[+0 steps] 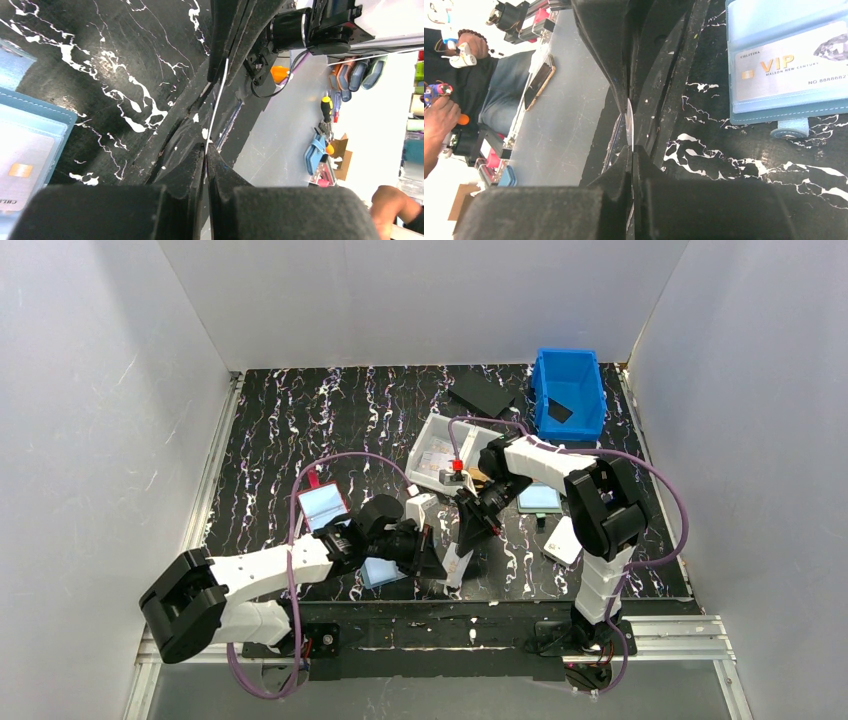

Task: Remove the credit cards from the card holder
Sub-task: Place the credit card in the storage box.

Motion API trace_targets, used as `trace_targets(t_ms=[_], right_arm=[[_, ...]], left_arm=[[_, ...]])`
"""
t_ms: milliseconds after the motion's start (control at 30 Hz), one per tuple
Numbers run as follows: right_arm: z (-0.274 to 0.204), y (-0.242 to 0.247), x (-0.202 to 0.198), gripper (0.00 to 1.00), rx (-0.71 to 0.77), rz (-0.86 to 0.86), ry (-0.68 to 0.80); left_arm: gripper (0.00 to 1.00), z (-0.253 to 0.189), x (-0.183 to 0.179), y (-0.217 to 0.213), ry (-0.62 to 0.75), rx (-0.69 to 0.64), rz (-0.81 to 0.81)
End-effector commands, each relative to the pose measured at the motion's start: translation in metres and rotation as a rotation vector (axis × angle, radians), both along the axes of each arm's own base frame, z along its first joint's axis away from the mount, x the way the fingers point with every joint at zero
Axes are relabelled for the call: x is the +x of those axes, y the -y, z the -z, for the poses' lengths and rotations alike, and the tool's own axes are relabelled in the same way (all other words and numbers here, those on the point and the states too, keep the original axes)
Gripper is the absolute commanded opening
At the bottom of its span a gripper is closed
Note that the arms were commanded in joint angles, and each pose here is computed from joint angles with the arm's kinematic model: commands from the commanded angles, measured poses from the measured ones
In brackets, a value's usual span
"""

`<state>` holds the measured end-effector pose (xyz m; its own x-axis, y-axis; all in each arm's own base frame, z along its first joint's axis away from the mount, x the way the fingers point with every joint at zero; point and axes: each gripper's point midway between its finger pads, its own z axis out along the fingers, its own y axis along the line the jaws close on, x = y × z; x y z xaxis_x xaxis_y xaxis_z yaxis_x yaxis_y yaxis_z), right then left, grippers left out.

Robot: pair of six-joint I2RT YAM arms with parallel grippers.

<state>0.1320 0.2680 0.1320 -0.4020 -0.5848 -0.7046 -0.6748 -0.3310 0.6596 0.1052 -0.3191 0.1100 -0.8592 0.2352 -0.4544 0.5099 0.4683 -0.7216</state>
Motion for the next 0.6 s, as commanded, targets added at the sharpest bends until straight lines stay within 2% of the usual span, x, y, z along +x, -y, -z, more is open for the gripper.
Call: trace_targets(t_ms=[0, 33, 167, 333, 400, 567], right_arm=[[-0.019, -0.006, -0.001, 0.01, 0.056, -0.007, 0.023], [-0.02, -0.006, 0.001, 0.01, 0.057, -0.004, 0.028], [-0.016, -0.004, 0.016, 0.01, 0.018, 0.067, 0.034], [-0.011, 0.002, 0.058, 0.01, -0.057, 0.278, 0.103], [-0.017, 0.0, 0.086, 0.01, -0.057, 0.412, 0.203], [-0.054, -0.002, 0.141, 0.01, -0.08, 0.698, 0.335]], left_arm=[[0.12, -0.004, 0.012, -0.008, 0.052, 0.023, -0.087], [0.22, -0.003, 0.019, -0.016, 0.075, 0.051, -0.143], [0.54, -0.01, 0.03, -0.044, 0.147, 0.076, -0.284], [0.92, -0.032, 0.033, -0.076, 0.226, -0.037, -0.439], [0.98, -0.038, 0.031, -0.085, 0.233, -0.089, -0.482], [0.98, -0.039, 0.027, -0.106, 0.224, -0.153, -0.572]])
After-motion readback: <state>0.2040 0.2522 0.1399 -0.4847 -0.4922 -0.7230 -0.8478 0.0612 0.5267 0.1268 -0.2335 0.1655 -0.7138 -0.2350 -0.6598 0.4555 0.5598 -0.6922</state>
